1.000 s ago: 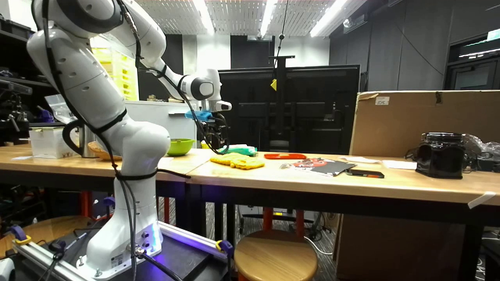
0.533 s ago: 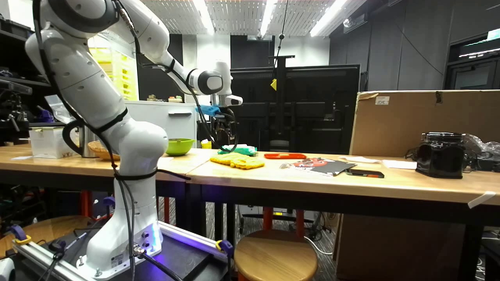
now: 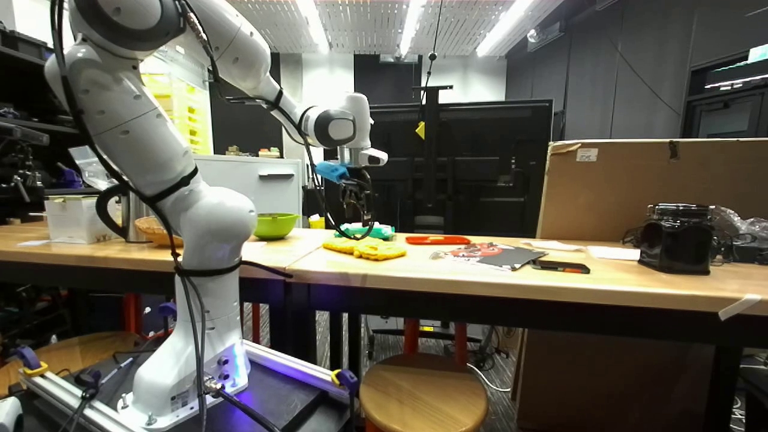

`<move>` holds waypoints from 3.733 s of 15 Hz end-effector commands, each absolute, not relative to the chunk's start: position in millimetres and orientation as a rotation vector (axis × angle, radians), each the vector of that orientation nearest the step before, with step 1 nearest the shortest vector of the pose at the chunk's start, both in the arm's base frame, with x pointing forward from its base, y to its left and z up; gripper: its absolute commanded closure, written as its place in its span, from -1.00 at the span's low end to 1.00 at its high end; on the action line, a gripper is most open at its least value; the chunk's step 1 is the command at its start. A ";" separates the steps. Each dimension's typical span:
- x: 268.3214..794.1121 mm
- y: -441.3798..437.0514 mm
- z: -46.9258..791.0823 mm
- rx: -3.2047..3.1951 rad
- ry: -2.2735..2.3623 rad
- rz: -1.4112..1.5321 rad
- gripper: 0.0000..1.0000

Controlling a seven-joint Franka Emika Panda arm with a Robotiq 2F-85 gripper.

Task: Fold the yellow cloth in half.

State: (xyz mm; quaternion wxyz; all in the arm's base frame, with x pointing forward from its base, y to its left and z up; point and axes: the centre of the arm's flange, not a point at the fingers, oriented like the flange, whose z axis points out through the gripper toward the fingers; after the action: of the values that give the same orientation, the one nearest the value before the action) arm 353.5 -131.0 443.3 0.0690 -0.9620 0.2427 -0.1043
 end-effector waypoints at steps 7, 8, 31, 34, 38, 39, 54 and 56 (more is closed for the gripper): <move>360.7 -165.6 405.3 -2.865 0.572 -0.342 -1.00; 362.4 -166.6 402.7 -2.852 0.553 -0.376 -1.00; 376.5 -180.3 377.2 -2.855 0.543 -0.368 -1.00; 378.2 -188.6 377.0 -2.836 0.564 -0.391 -1.00; 384.2 -197.7 371.6 -2.795 0.573 -0.429 -1.00; 385.8 -199.0 369.4 -2.783 0.572 -0.436 -1.00; 395.0 -199.5 345.2 -2.702 0.561 -0.427 -1.00; 393.1 -199.0 346.2 -2.704 0.564 -0.423 -1.00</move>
State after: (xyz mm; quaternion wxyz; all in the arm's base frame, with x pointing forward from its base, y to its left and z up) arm 393.5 -195.2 348.3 0.1696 -0.9536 0.1999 -0.1478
